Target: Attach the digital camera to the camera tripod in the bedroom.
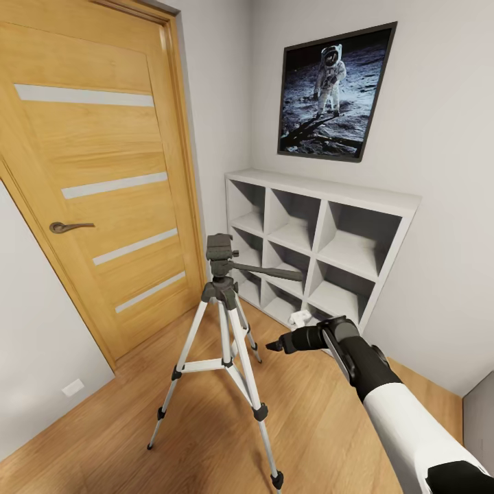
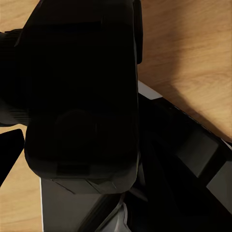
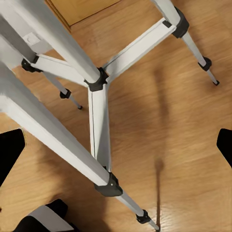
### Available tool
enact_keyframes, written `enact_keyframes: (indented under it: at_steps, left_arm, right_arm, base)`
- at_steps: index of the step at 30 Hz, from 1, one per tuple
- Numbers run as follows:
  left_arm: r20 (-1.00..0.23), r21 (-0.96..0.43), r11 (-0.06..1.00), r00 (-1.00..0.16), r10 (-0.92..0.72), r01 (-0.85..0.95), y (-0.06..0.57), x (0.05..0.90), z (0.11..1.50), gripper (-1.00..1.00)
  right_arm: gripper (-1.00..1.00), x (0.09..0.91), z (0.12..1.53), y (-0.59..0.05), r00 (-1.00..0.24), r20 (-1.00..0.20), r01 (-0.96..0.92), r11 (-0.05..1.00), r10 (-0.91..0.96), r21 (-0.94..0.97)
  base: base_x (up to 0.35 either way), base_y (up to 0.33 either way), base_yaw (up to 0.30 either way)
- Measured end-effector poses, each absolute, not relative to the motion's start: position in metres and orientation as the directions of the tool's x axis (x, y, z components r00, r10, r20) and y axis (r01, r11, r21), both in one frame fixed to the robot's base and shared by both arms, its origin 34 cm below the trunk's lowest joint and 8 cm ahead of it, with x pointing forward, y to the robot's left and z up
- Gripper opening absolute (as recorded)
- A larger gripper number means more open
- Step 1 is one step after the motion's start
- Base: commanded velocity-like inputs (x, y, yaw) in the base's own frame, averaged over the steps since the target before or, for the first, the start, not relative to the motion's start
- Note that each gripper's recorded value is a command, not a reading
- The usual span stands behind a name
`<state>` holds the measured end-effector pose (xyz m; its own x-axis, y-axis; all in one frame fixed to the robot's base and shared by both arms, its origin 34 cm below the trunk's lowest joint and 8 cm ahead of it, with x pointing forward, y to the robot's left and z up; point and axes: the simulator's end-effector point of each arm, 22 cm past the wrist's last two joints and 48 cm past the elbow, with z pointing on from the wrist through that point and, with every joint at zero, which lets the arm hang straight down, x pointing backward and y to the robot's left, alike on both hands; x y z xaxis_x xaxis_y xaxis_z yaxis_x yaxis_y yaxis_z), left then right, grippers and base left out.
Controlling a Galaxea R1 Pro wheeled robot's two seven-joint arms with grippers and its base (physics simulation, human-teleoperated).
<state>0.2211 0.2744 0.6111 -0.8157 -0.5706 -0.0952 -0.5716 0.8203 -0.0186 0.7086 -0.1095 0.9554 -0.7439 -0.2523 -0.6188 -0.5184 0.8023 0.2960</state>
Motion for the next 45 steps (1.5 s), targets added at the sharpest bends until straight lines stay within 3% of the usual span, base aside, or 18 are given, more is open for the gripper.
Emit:
enact_keyframes:
  at_steps: [3,4,5,25,30,36,45]
  left_arm:
    - [-0.095,-0.019,0.821,-0.816,-0.570,-0.571,0.275,0.221,0.611,-1.00]
    - [-0.095,-0.018,0.821,-0.816,-0.570,-0.571,0.275,0.221,0.611,-1.00]
    - [-0.095,-0.019,0.821,-0.816,-0.570,-0.571,0.275,0.221,0.611,-1.00]
    - [-0.095,-0.019,0.821,-0.816,-0.570,-0.571,0.274,0.221,0.611,-1.00]
    - [-0.095,-0.019,0.820,-0.816,-0.570,-0.571,0.274,0.221,0.611,-1.00]
    - [-0.096,-0.018,0.821,-0.816,-0.570,-0.571,0.275,0.221,0.611,-1.00]
    - [-0.096,-0.018,0.821,-0.816,-0.570,-0.571,0.275,0.221,0.611,-1.00]
  right_arm:
    - [1.00,0.706,0.957,-0.106,-0.744,-0.619,-0.526,0.792,-0.252,0.309]
    - [1.00,0.675,0.978,-0.065,-0.746,-0.617,-0.609,0.633,-0.252,0.478]
    - [1.00,0.672,0.979,-0.062,-0.744,-0.617,-0.617,0.619,-0.257,0.486]
    - [1.00,0.653,0.943,-0.028,-0.733,-0.610,-0.647,0.583,-0.300,0.491]
    - [1.00,0.655,0.945,-0.002,-0.668,-0.685,-0.705,0.544,-0.292,0.455]
    - [1.00,0.677,0.944,0.001,-0.597,-0.757,-0.720,0.592,-0.266,0.361]
    - [1.00,0.700,0.947,-0.008,-0.593,-0.781,-0.661,0.671,-0.193,0.336]
  base:
    - [0.000,0.000,0.000]
    - [0.000,0.000,0.000]
    - [0.000,0.000,0.000]
    - [0.000,0.000,0.000]
    - [0.000,0.000,0.000]
    - [0.000,0.000,0.000]
    - [0.000,0.000,0.000]
